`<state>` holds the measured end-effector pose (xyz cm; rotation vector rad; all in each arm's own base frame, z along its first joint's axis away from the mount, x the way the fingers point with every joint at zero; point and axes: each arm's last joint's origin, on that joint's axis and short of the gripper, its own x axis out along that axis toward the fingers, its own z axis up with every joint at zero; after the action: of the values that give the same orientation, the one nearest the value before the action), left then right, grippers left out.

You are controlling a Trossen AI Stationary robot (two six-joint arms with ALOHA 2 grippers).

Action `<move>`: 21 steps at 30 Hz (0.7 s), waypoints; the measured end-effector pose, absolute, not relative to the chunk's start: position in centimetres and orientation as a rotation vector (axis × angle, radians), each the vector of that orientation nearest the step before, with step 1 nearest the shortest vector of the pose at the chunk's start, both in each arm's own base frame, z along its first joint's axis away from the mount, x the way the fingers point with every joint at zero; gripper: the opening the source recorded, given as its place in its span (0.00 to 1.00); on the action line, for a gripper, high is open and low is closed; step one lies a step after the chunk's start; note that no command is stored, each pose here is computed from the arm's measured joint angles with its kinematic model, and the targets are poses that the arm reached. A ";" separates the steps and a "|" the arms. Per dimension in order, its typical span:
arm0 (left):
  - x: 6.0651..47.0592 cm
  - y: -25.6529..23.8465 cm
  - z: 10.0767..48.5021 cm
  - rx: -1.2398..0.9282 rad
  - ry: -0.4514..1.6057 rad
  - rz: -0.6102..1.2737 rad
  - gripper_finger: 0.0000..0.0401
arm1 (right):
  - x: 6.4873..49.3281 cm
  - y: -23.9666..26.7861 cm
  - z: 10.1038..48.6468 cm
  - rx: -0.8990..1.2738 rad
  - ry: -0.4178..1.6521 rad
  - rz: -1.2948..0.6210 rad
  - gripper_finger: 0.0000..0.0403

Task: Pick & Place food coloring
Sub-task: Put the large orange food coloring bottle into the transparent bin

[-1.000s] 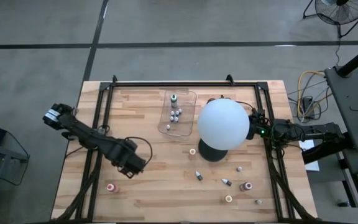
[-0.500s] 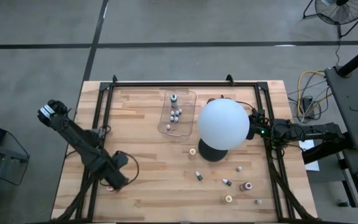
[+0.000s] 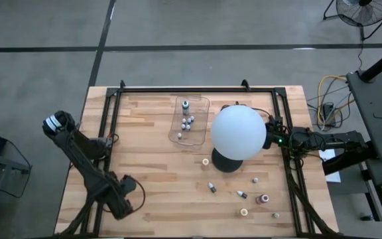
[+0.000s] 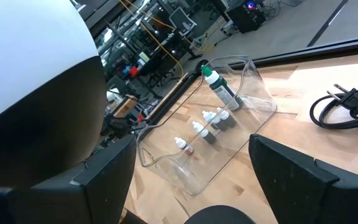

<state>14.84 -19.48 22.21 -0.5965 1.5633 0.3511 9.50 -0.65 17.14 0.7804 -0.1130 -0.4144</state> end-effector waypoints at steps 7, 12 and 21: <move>14.4 -20.0 22.0 -0.578 1.579 0.340 0.65 | 9.5 -0.6 17.1 0.780 -0.113 -0.415 0.75; 14.4 -20.0 22.0 -0.531 1.551 0.312 0.65 | 9.5 -0.6 17.1 0.780 -0.113 -0.415 0.75; 14.1 -19.5 20.6 -0.523 1.555 0.345 0.65 | 9.5 -0.6 17.1 0.780 -0.113 -0.415 0.75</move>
<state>14.08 -19.54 20.57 -0.5226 1.5549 0.3448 9.50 -0.65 17.14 0.7803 -0.1131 -0.4148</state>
